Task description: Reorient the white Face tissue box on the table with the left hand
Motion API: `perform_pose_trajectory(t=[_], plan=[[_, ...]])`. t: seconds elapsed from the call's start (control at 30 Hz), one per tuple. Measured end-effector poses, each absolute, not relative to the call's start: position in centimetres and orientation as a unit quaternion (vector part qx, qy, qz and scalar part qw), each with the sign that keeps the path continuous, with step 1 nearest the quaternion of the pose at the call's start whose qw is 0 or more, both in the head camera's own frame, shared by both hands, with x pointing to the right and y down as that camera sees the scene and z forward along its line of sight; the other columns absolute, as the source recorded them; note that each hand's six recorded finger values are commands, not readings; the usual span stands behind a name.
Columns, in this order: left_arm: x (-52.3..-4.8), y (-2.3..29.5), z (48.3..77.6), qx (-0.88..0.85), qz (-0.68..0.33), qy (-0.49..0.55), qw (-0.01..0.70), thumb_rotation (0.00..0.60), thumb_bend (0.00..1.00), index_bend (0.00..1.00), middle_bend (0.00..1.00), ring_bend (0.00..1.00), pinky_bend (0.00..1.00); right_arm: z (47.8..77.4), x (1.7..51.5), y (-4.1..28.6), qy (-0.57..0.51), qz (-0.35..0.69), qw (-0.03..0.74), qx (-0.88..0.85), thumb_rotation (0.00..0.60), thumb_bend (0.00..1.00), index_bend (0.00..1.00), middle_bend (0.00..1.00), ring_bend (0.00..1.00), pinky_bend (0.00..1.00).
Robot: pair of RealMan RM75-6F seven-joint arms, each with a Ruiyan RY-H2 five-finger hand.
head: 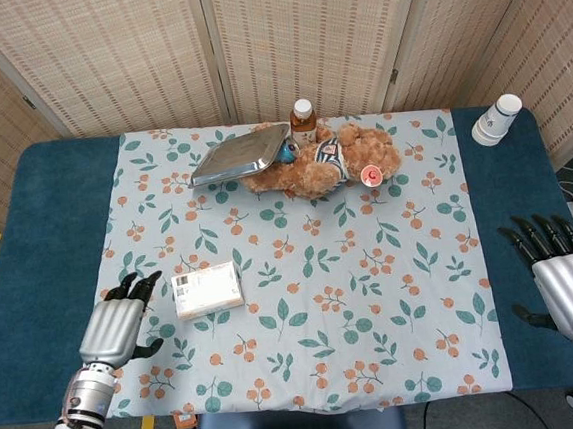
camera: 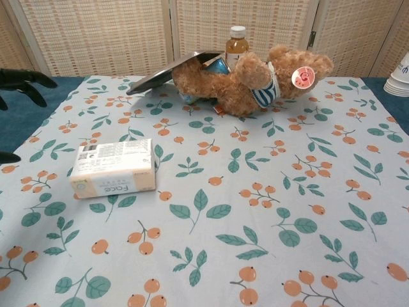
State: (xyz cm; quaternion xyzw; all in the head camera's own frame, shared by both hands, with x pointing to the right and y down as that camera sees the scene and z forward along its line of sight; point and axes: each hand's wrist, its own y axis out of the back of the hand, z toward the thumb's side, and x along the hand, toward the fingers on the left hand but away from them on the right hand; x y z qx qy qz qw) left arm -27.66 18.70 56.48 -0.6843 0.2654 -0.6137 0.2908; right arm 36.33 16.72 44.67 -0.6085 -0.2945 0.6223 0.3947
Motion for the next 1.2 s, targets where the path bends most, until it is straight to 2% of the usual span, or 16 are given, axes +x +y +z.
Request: perform_pose_trajectory(t=[0.5, 0.83, 1.2], plan=[[-18.7, 16.9, 58.2, -0.680, -0.615, 0.264, 0.300, 0.600, 0.20, 0.01, 0.13, 0.00, 0.17, 42.8, 36.9, 16.1, -0.324, 0.611, 0.411, -0.593, 0.600, 0.12, 0.12, 0.05, 0.00, 0.00], [-17.9, 16.9, 62.0, -0.646, -0.660, 0.249, 0.292, 0.600, 0.20, 0.01, 0.13, 0.00, 0.17, 42.1, 37.3, 15.8, -0.338, 0.606, 0.409, -0.592, 0.600, 0.12, 0.12, 0.05, 0.00, 0.00], [-15.9, 17.5, 64.8, -0.630, -0.683, 0.222, 0.295, 0.600, 0.20, 0.01, 0.13, 0.00, 0.16, 41.9, 37.8, 15.5, -0.351, 0.611, 0.396, -0.589, 0.600, 0.12, 0.13, 0.05, 0.00, 0.00]])
